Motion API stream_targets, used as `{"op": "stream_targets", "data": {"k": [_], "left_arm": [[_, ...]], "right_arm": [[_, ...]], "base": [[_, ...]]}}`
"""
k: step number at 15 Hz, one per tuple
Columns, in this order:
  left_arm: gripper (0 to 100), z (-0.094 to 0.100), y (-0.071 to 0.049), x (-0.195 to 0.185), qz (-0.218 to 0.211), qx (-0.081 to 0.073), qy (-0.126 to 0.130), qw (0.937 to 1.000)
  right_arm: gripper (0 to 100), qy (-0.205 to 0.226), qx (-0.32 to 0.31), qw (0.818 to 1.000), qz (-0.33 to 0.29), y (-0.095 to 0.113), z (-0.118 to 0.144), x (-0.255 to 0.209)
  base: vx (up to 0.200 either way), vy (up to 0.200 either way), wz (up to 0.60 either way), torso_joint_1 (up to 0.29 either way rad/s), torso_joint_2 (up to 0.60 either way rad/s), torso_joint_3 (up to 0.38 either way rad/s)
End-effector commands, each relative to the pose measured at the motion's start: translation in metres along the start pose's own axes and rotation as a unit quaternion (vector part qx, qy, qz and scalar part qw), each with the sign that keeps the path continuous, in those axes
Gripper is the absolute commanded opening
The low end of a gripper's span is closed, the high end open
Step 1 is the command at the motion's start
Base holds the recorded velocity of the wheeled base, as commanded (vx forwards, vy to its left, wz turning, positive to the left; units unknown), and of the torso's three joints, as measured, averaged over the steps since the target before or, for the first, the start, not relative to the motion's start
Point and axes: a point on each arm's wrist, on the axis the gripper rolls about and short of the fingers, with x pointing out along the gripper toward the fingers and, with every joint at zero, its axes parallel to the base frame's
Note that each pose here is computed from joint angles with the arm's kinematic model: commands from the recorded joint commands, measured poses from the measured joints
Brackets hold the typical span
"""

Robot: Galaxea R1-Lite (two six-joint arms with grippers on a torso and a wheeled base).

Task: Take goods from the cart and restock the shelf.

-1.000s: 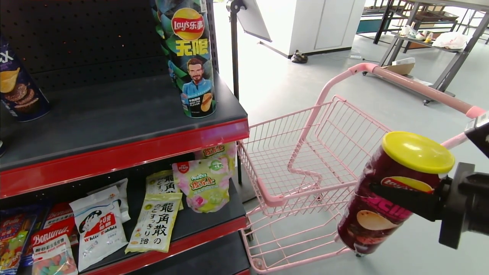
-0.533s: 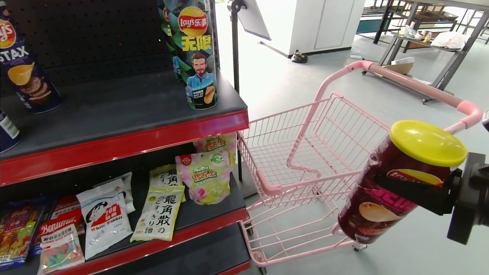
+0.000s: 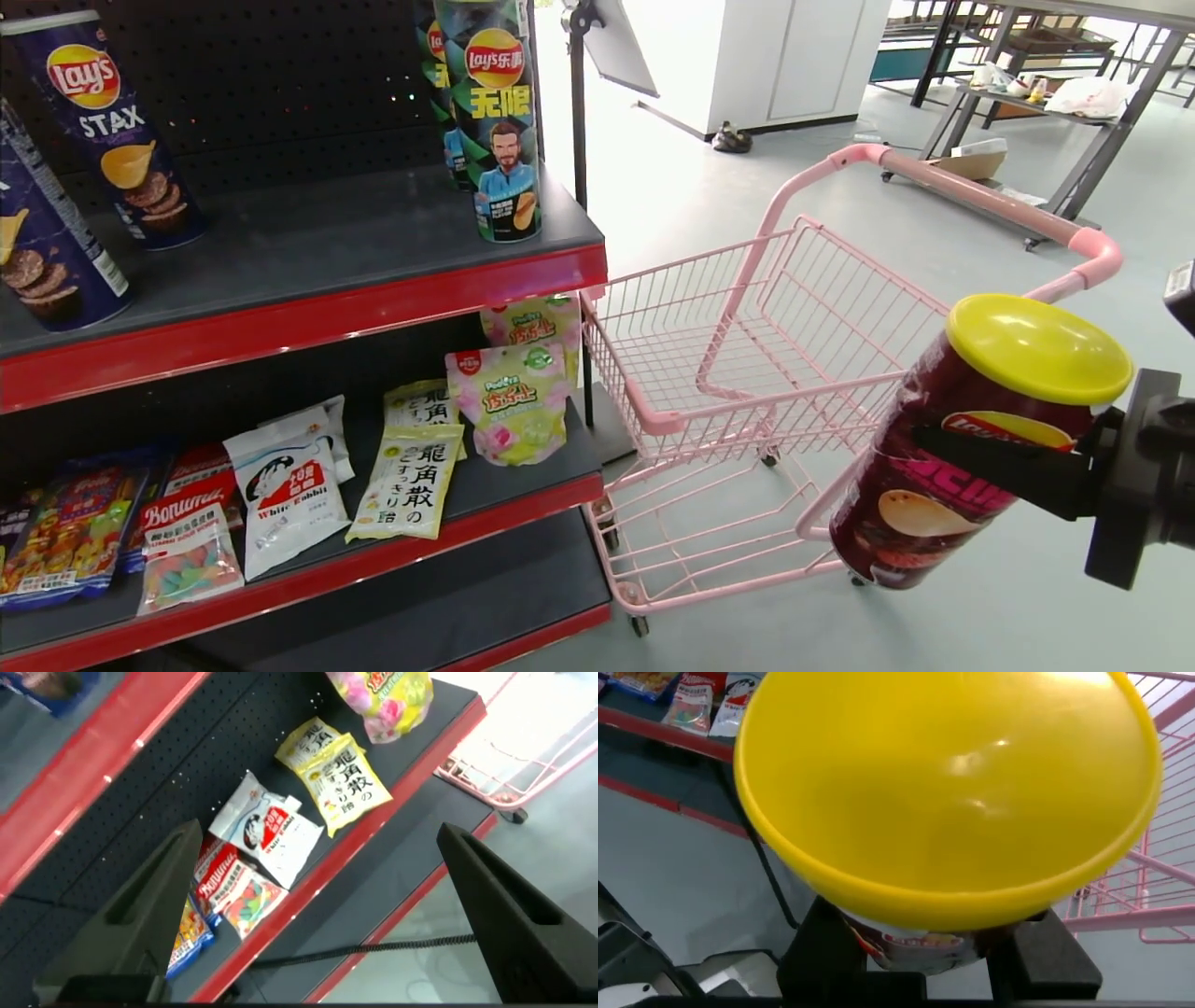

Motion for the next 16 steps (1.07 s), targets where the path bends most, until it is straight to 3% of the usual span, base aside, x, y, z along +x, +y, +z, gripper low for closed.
{"op": "stream_targets", "data": {"k": [1,14,16], "left_arm": [[100,0.000,0.000,0.000,0.000,0.000,0.000,1.0000],[100,0.001,0.001,-0.001,0.002,0.000,-0.005,1.0000],[100,0.001,0.001,-0.001,0.002,0.000,-0.005,1.0000]], "right_arm": [[0,0.000,-0.001,1.000,0.000,-0.001,0.002,0.002],[0,-0.012,-0.014,1.000,-0.013,-0.009,0.021,0.014],[0,-0.009,-0.016,1.000,-0.012,-0.008,0.018,0.013]], "base": [[0.000,0.000,0.00,0.129,-0.43,-0.320],[0.000,0.000,0.00,0.184,-0.53,-0.347],[0.000,0.000,0.60,0.061,-0.16,-0.090]]}}
